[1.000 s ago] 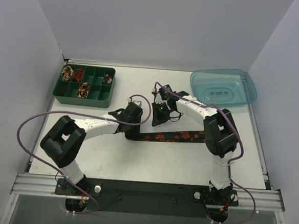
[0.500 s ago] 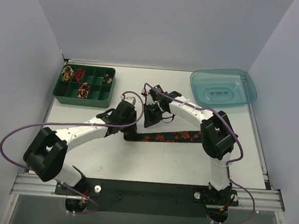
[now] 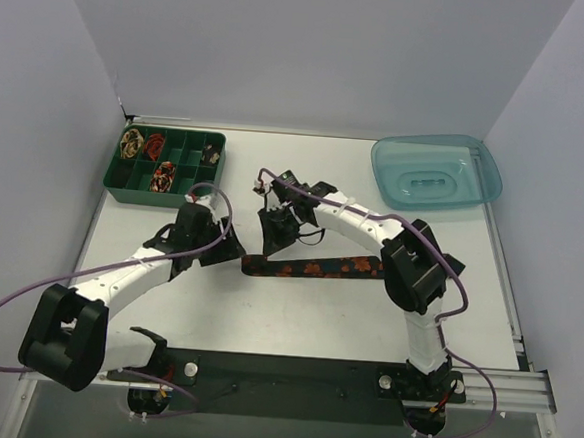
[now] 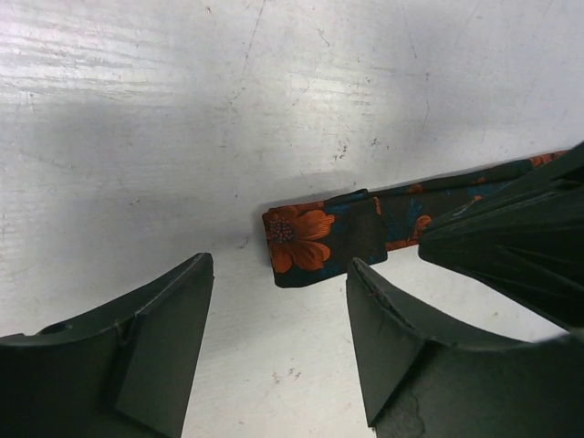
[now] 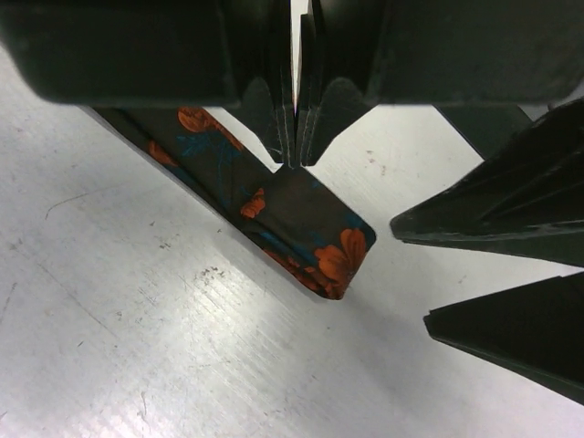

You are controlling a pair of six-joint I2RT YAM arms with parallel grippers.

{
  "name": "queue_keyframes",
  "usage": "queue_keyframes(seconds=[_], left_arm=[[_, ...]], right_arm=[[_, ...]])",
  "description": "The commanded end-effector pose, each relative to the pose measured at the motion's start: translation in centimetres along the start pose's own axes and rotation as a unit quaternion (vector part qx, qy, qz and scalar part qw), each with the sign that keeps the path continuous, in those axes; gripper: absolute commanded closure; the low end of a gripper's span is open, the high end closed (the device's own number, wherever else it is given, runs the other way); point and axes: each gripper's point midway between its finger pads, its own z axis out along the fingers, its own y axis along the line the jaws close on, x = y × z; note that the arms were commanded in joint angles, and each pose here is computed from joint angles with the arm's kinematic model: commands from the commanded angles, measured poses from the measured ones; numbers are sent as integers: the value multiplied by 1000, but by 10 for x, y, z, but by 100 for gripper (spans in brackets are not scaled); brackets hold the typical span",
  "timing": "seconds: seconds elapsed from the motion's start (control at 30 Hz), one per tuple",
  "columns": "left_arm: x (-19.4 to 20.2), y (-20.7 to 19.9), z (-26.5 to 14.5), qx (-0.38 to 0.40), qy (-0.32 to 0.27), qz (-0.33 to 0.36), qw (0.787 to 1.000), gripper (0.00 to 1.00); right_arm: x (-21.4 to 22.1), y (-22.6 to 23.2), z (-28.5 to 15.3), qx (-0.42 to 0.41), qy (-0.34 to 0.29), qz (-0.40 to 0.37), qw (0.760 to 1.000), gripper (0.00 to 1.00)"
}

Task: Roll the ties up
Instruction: Roll the tie at the center of the board.

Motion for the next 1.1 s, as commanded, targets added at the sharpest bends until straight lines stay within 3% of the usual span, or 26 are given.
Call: queue_keyframes(seconds=[0.0, 0.07, 0.2, 0.47, 1.07], left_arm=[[-5, -20, -3, 97, -2, -41, 994, 29], [3, -18, -2, 112, 9, -59, 992, 23], [6, -12, 5, 135, 14, -102, 986, 23], [18, -2, 16, 127, 27, -117, 984, 23], [40, 6, 41, 147, 37, -137, 979, 39]], right_arm=[[13, -3, 17, 0, 32, 1, 1000, 100], [17, -3, 23, 1, 38, 1, 999, 100], [17, 0, 28, -2, 34, 2, 999, 100], [28, -7, 38, 6, 49, 5, 999, 100], [44, -21, 56, 32, 72, 14, 997, 100]])
